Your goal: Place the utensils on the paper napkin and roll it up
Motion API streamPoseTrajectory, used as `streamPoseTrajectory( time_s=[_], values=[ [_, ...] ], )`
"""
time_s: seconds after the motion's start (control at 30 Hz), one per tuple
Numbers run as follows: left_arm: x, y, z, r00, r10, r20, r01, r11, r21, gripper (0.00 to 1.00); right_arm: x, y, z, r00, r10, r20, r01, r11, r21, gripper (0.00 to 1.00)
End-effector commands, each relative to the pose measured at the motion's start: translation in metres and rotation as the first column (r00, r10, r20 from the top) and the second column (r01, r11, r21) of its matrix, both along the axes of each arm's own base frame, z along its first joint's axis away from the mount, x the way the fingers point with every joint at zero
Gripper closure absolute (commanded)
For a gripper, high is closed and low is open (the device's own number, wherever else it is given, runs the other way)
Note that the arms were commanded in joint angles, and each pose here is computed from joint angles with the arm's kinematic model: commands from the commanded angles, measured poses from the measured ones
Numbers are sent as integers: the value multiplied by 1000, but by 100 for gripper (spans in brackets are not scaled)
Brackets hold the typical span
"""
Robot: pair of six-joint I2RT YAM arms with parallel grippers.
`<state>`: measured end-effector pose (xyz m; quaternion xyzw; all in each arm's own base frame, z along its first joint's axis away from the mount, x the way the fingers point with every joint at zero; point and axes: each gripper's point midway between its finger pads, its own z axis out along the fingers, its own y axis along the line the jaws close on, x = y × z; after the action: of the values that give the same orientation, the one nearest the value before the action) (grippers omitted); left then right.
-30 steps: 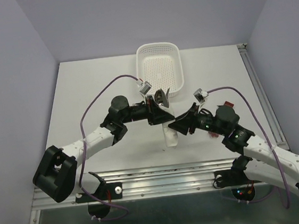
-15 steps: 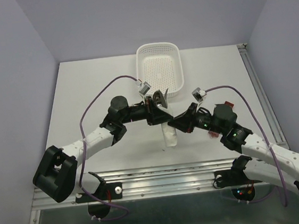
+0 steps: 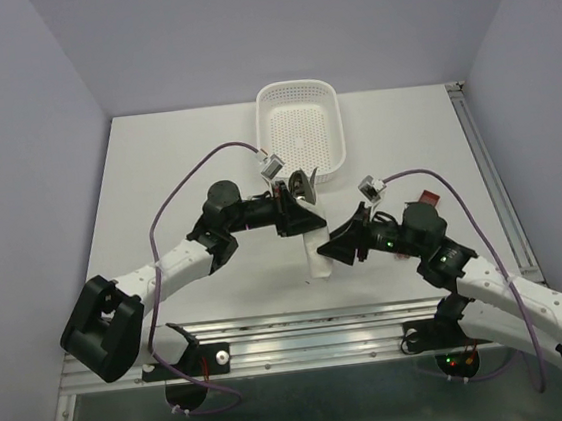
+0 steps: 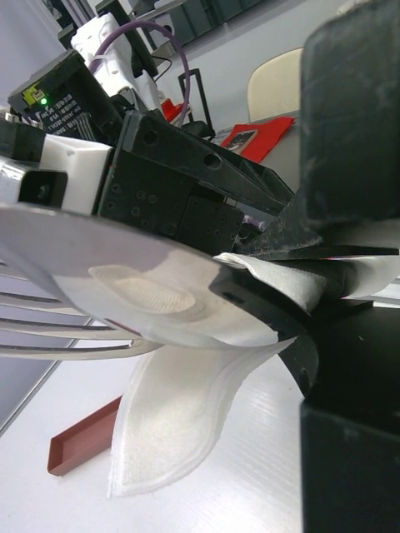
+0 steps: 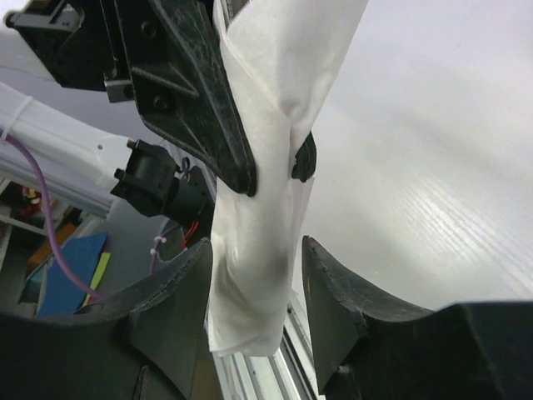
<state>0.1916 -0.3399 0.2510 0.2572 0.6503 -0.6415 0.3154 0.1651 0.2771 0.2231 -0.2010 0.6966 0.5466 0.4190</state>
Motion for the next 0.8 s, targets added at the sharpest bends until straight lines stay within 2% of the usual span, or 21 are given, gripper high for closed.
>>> streamPoseTrajectory(
  time_s=[0.0, 0.4, 0.57, 0.6, 0.7, 0.77],
  values=[
    [-9, 0, 48, 990, -31, 134, 44, 994, -100, 100, -15, 3, 1, 997, 78, 20, -79, 996, 29, 47],
    [-7, -2, 50, 990, -34, 134, 47, 994, -96, 100, -23, 4, -19, 993, 121, -2, -121, 992, 40, 50],
    [-6, -3, 52, 990, -33, 138, 47, 994, -98, 100, -27, 4, -19, 991, 137, 2, -137, 989, 57, 62],
    [-5, -3, 52, 990, -33, 137, 47, 994, -97, 100, -27, 4, -19, 991, 136, 4, -136, 989, 60, 71],
    [-5, -3, 53, 990, -33, 136, 47, 994, -98, 100, -27, 4, -18, 991, 134, 12, -135, 989, 66, 90],
    [-5, -3, 55, 990, -32, 139, 46, 994, -103, 100, -28, 4, -17, 991, 136, 14, -136, 988, 71, 96]
  ],
)
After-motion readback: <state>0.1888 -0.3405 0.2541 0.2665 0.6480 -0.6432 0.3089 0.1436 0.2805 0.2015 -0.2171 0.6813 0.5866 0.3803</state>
